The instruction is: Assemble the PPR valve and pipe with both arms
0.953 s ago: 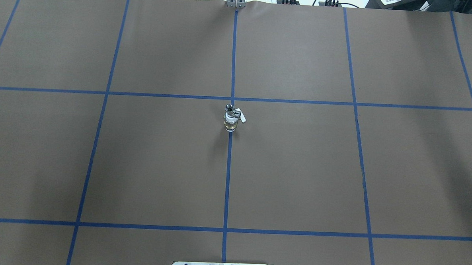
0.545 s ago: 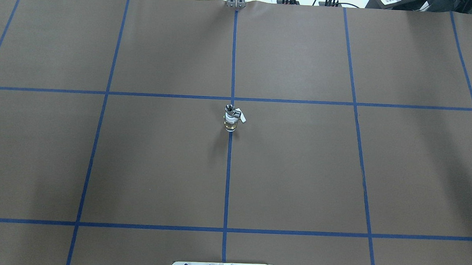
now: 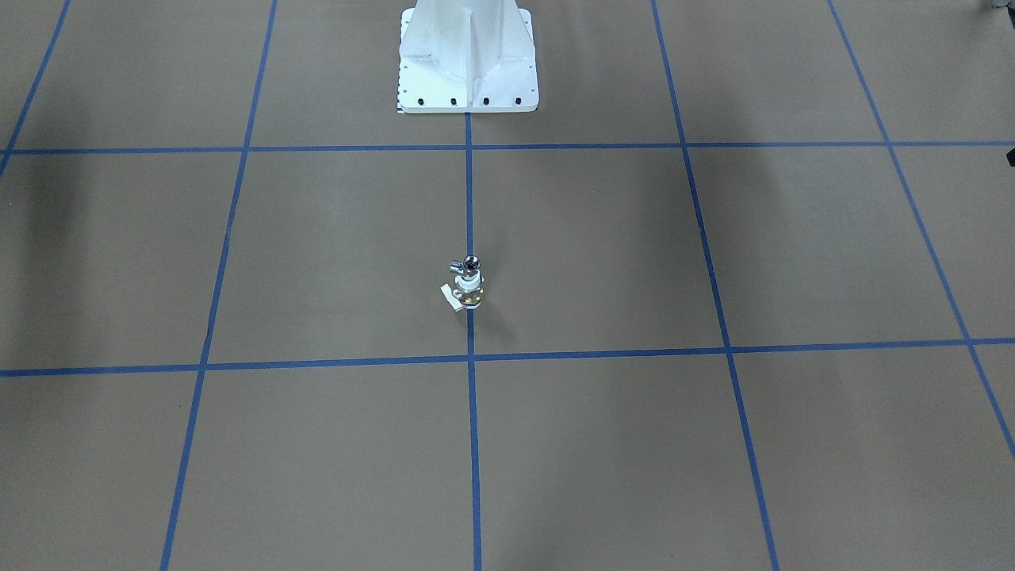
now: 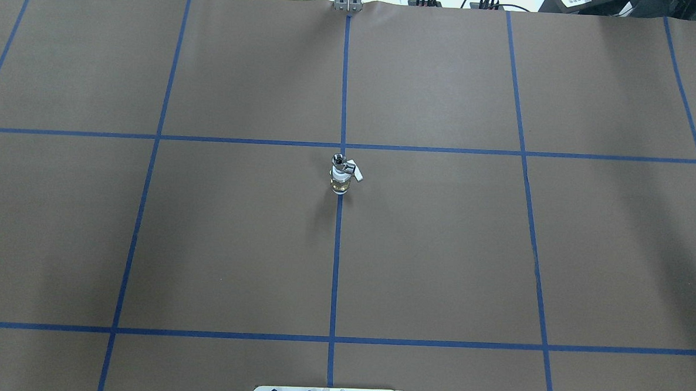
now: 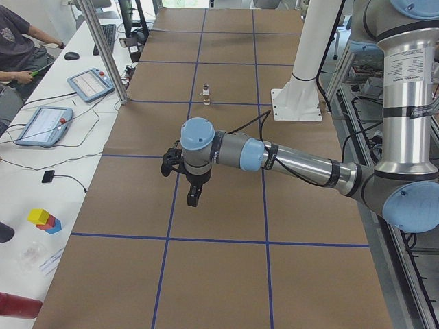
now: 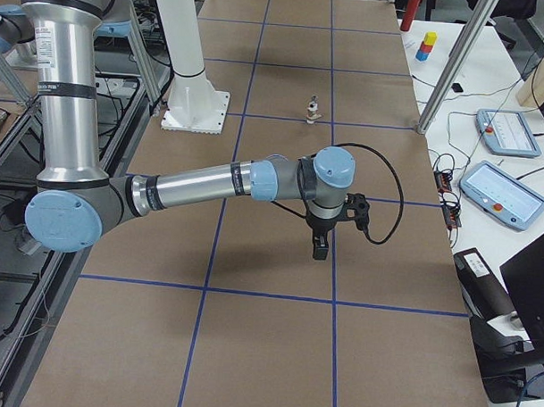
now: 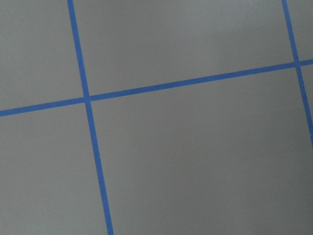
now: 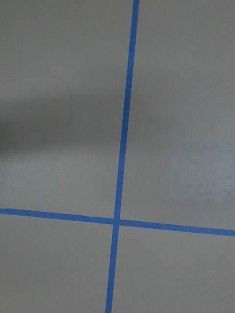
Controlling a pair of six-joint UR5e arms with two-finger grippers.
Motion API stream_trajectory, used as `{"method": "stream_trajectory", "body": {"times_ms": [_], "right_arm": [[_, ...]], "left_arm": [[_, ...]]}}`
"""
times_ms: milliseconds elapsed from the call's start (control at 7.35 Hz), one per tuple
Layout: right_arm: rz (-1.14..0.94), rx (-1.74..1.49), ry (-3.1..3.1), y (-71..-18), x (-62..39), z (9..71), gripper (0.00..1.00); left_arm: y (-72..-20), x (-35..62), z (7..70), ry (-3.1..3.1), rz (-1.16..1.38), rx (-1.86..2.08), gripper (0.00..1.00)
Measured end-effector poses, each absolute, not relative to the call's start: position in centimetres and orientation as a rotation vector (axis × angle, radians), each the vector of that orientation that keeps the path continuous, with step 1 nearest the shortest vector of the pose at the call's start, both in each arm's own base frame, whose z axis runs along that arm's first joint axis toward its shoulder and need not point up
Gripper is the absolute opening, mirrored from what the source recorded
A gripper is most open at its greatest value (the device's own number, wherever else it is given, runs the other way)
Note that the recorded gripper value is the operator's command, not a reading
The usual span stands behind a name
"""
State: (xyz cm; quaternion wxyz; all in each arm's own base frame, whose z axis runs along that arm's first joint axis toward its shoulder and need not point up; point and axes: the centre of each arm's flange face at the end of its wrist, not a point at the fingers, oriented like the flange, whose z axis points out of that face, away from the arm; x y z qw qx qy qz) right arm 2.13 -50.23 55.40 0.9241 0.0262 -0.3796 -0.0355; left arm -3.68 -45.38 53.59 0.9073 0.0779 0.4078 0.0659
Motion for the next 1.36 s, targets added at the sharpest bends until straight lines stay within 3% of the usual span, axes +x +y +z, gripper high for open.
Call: {"method": "stream_trajectory", "body": {"times_ms": [1361], "right_arm": [[-0.063,0.053,-0.787,-50.18,2.08,55.13,1.00]], "left_arm": [[-45.14,-3.68,53.06,0.848,0.135,0.169,1.00]]}}
